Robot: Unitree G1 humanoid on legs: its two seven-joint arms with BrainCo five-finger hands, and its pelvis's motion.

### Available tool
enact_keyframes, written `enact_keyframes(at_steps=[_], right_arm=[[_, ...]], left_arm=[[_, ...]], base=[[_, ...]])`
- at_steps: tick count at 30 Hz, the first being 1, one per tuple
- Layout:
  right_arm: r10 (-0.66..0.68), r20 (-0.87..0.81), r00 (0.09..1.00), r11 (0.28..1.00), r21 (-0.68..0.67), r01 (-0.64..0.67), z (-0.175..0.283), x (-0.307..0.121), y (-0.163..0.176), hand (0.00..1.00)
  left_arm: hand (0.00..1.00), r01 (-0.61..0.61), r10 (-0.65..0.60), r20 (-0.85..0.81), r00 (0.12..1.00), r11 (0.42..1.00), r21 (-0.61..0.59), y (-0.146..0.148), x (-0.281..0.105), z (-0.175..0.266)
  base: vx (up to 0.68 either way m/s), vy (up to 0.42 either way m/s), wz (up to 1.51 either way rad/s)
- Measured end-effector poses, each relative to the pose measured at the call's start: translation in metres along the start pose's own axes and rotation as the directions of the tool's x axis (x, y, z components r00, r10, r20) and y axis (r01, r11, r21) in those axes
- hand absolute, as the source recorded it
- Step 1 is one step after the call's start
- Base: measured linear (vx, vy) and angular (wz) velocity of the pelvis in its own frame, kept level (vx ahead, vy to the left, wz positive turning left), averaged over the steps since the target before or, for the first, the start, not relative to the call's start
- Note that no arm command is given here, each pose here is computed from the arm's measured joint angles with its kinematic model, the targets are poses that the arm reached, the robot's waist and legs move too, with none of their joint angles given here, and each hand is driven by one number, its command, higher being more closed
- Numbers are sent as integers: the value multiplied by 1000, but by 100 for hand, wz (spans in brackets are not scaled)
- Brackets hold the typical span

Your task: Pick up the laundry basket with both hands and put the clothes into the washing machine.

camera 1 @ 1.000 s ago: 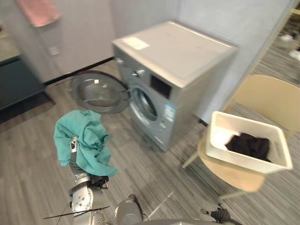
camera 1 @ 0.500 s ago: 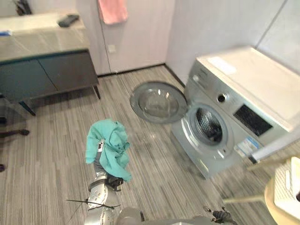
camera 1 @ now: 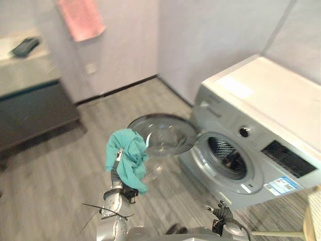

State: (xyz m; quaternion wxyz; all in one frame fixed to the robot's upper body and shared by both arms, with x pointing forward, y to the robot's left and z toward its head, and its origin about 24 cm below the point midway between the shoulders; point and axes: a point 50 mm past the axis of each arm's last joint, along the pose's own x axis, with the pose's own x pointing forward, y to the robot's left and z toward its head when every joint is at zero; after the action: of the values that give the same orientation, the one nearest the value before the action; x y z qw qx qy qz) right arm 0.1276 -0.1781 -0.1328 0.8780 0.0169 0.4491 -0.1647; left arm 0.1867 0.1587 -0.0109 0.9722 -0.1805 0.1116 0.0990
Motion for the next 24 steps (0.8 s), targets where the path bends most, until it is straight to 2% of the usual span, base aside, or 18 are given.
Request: enact_keyframes(at_steps=[7, 13, 17, 22, 24], right_arm=[[18, -6, 1000, 998, -53, -19, 2, 4, 2, 0], [104, -67, 992, 980, -163, -114, -9, 6, 20, 0], [105, -63, 992, 982, -150, -114, -5, 9, 20, 0], [4, -116, 993, 990, -142, -21, -15, 13, -16, 0], [-49, -128, 991, 982, -189, 24, -12, 18, -39, 0]], left_arm=[[100, -35, 45, -134, 990, 997, 75, 14, -12, -32], [100, -13, 37, -151, 988, 988, 156, 17, 6, -36], [100, 20, 31, -220, 975, 974, 227, 26, 12, -48], [100, 25, 68, -286, 956, 951, 309, 44, 9, -59], [100, 13, 99, -369, 924, 957, 291, 44, -5, -80]], base=[[278, 337, -200], [189, 255, -98], [52, -37, -6], [42, -326, 22], [54, -352, -25]])
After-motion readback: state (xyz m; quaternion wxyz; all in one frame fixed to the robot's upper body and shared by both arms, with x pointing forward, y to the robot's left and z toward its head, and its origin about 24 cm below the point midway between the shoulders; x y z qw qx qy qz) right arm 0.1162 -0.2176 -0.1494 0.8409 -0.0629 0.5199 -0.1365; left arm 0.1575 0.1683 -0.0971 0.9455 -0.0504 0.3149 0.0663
